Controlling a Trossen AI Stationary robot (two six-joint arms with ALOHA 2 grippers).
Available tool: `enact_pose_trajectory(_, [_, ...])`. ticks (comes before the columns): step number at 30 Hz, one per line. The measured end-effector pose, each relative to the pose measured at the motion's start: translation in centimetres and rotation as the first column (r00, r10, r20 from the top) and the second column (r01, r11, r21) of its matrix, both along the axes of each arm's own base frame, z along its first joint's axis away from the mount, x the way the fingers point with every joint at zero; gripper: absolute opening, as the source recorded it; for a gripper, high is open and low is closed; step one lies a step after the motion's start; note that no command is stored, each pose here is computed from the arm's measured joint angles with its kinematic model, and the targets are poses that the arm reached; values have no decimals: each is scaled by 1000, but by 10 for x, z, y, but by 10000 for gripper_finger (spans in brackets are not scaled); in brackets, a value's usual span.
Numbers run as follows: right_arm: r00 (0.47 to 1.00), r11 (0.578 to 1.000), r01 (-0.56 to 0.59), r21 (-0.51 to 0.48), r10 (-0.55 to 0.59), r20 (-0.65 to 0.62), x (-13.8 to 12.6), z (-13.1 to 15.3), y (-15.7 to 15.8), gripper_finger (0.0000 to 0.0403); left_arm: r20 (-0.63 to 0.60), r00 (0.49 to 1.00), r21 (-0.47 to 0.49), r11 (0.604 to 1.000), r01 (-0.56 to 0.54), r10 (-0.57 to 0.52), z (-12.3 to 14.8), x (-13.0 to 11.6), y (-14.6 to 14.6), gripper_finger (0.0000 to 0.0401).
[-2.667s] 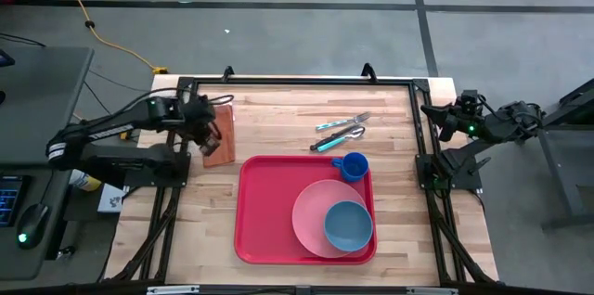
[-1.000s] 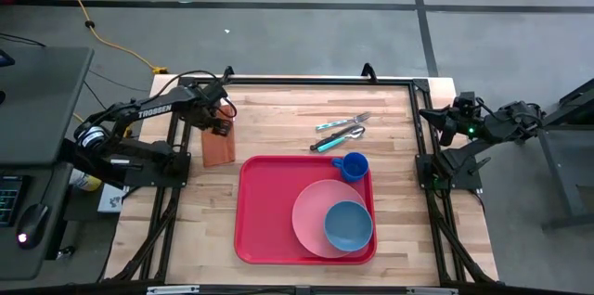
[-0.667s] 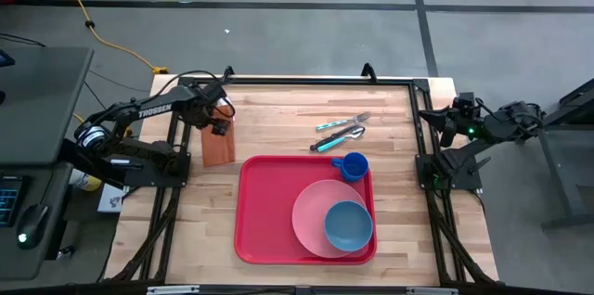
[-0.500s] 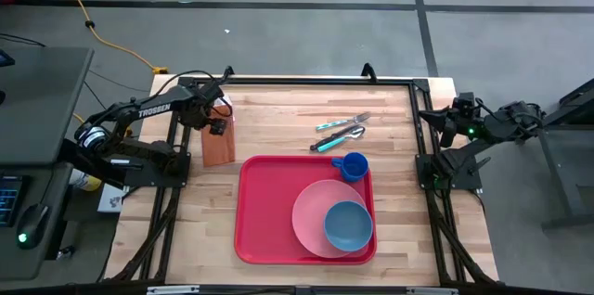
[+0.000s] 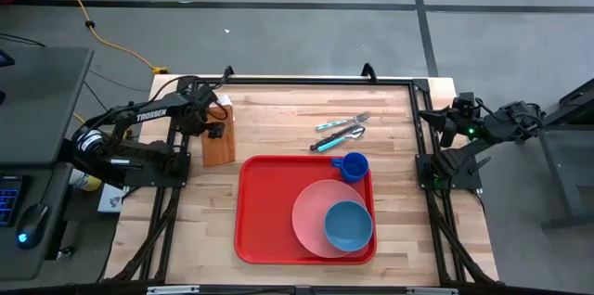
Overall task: Set up tray
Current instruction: Put the orange napkin on the red serving tray
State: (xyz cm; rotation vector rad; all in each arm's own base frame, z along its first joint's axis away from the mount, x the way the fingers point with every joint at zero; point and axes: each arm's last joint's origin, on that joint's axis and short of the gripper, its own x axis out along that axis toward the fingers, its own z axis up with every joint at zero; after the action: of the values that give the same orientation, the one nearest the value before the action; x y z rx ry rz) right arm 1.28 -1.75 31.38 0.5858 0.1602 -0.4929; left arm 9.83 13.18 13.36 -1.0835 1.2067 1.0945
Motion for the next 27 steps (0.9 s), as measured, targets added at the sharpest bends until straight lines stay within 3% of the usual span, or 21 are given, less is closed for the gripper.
enact_pose_trajectory(18, [1000, 1000, 23, -22, -23, -7, -1, -1, -1, 2, 64, 998, -17, 1000, -12, 13, -1, 2, 0, 282])
enact_pose_trajectory(27, [1000, 999, 23, -24, -23, -11, -1, -1, -1, 2, 119, 992, -14, 999, -31, 32, -1, 6, 2, 279])
